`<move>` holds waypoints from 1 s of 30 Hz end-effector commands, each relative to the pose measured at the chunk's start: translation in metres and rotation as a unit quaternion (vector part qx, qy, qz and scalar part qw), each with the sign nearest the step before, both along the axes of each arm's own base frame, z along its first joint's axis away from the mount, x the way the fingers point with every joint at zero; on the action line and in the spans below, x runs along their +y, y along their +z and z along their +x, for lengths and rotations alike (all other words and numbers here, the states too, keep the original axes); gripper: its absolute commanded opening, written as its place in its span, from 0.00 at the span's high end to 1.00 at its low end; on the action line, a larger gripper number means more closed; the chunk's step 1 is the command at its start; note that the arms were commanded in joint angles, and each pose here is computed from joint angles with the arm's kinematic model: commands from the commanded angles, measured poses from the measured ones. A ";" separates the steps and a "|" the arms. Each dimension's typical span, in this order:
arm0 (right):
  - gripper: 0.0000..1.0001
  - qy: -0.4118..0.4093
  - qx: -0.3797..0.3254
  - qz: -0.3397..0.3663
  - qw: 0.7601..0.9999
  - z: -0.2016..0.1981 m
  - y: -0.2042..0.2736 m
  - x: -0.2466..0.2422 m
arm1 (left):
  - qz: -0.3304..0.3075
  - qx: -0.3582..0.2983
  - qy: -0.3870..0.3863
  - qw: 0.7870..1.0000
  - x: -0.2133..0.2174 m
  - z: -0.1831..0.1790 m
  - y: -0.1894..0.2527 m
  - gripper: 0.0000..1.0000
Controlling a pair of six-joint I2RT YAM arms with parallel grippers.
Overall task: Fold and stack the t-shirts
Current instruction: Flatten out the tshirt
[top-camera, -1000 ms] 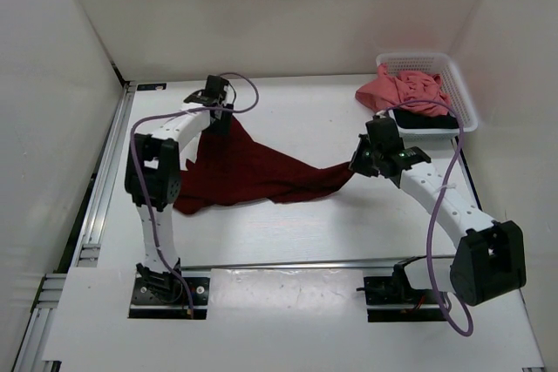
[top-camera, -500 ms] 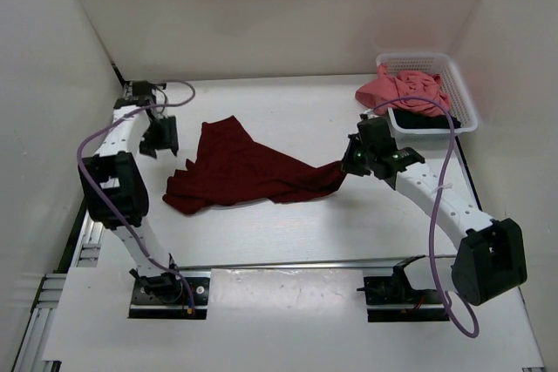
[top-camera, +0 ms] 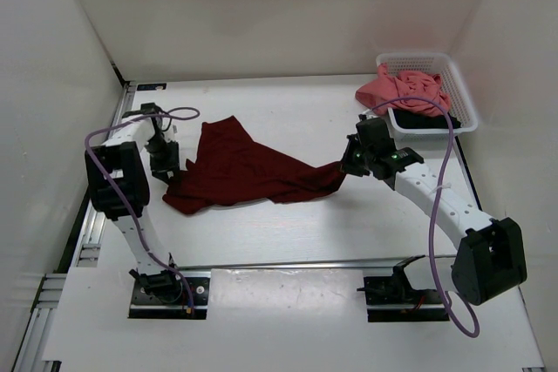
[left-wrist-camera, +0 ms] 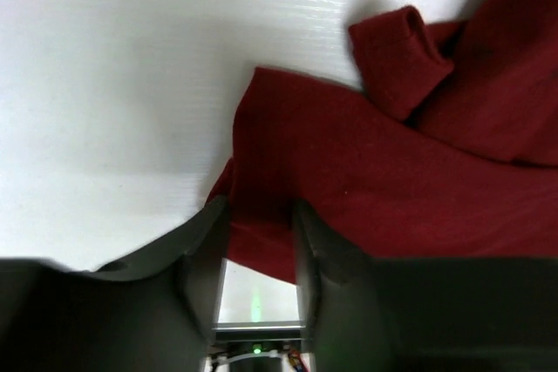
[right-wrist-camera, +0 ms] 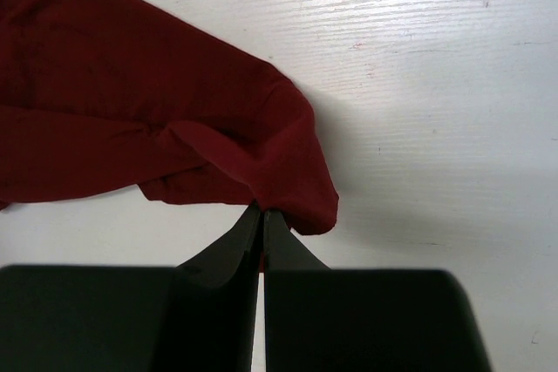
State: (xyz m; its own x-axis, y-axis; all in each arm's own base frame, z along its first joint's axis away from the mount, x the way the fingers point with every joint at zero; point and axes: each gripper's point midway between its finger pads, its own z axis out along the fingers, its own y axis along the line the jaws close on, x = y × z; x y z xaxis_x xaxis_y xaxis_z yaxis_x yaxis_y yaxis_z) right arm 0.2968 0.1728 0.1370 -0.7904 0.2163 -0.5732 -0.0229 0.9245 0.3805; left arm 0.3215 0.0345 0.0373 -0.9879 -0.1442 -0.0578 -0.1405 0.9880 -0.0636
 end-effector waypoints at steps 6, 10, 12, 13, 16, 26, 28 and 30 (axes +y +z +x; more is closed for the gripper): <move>1.00 0.003 -0.006 -0.006 1.000 0.002 -0.001 0.000 | -0.049 0.009 0.003 0.999 -0.013 -0.004 0.002 0.90; 1.00 0.000 -0.011 -0.007 1.000 0.002 0.004 -0.001 | -0.049 0.010 0.008 0.999 -0.010 -0.006 0.000 0.90; 1.00 -0.004 -0.017 -0.009 1.000 0.003 0.007 -0.003 | -0.052 0.000 0.012 0.999 -0.008 -0.003 0.003 0.90; 1.00 -0.004 -0.017 -0.009 1.000 0.003 0.007 -0.003 | -0.045 -0.016 0.012 0.999 -0.005 0.003 0.011 0.90; 1.00 0.000 -0.039 -0.013 0.999 0.021 0.021 -0.002 | -0.017 -0.126 0.008 0.992 0.006 0.045 0.055 0.90; 1.00 -0.018 -0.287 0.055 0.956 0.158 0.312 -0.014 | 0.092 -0.540 0.011 0.837 0.033 0.165 0.358 0.90; 1.00 -0.008 -0.296 0.063 0.953 0.153 0.316 -0.011 | 0.096 -0.566 0.011 0.819 0.031 0.151 0.382 0.90; 1.00 -0.002 -0.302 0.074 0.950 0.135 0.318 -0.013 | 0.092 -0.563 0.009 0.821 0.028 0.142 0.380 0.90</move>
